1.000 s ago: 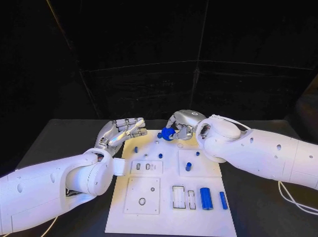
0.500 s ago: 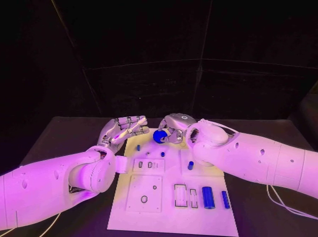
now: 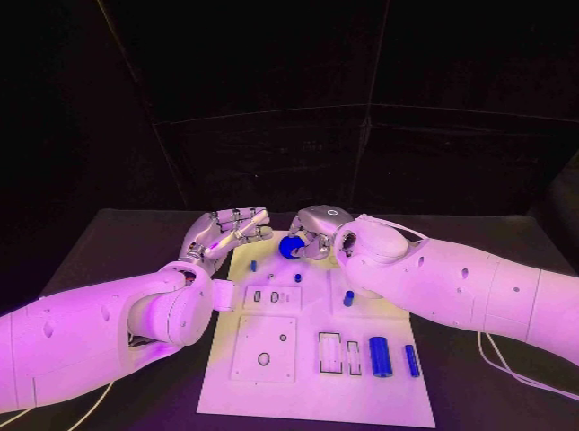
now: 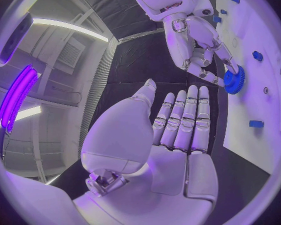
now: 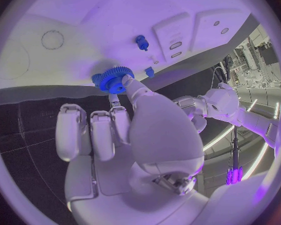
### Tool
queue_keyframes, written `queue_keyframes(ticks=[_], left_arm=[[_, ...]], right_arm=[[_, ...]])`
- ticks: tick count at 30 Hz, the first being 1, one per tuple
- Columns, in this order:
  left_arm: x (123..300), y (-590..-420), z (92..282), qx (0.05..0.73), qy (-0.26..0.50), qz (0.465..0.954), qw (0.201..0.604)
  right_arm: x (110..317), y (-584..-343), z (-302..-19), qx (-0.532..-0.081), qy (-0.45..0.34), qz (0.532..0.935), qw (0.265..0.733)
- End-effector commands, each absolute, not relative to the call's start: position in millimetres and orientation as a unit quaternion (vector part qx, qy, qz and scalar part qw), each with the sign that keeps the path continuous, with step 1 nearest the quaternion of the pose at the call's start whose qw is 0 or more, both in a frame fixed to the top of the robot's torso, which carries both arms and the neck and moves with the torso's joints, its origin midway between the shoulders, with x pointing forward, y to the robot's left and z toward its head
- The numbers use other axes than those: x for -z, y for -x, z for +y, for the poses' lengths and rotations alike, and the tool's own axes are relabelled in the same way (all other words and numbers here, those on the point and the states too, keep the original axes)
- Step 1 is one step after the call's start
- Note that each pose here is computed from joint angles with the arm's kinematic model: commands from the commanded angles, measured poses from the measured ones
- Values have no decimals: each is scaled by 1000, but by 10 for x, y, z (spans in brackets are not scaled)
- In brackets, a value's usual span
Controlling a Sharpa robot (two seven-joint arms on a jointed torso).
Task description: Assemble the parts on the task board
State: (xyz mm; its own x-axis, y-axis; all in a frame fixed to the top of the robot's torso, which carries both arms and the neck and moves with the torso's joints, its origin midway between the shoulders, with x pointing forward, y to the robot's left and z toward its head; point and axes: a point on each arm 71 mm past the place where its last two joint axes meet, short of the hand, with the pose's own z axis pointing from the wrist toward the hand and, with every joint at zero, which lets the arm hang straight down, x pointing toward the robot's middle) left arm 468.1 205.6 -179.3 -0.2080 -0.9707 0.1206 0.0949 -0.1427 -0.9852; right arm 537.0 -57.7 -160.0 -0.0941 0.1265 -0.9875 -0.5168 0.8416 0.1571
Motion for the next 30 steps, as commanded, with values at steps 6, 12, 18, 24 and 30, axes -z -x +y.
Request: queue_keyframes(ticks=[6, 12, 18, 24, 30], left_arm=[[1768, -4682, 2049, 612, 445, 481, 443], [1768, -4681, 2051, 612, 445, 481, 442], [1768, -4682, 2054, 612, 446, 481, 442], [1768, -4688, 2068, 611, 446, 481, 443], [1768, -4689, 2067, 611, 446, 482, 443]], right_arm=[[1642, -5383, -558, -228, 153, 715, 644], [1652, -5387, -563, -223, 152, 717, 642], [1651, -5385, -559, -224, 152, 717, 642], [1656, -5388, -560, -221, 152, 719, 641], [1680, -5389, -563, -218, 151, 731, 629]])
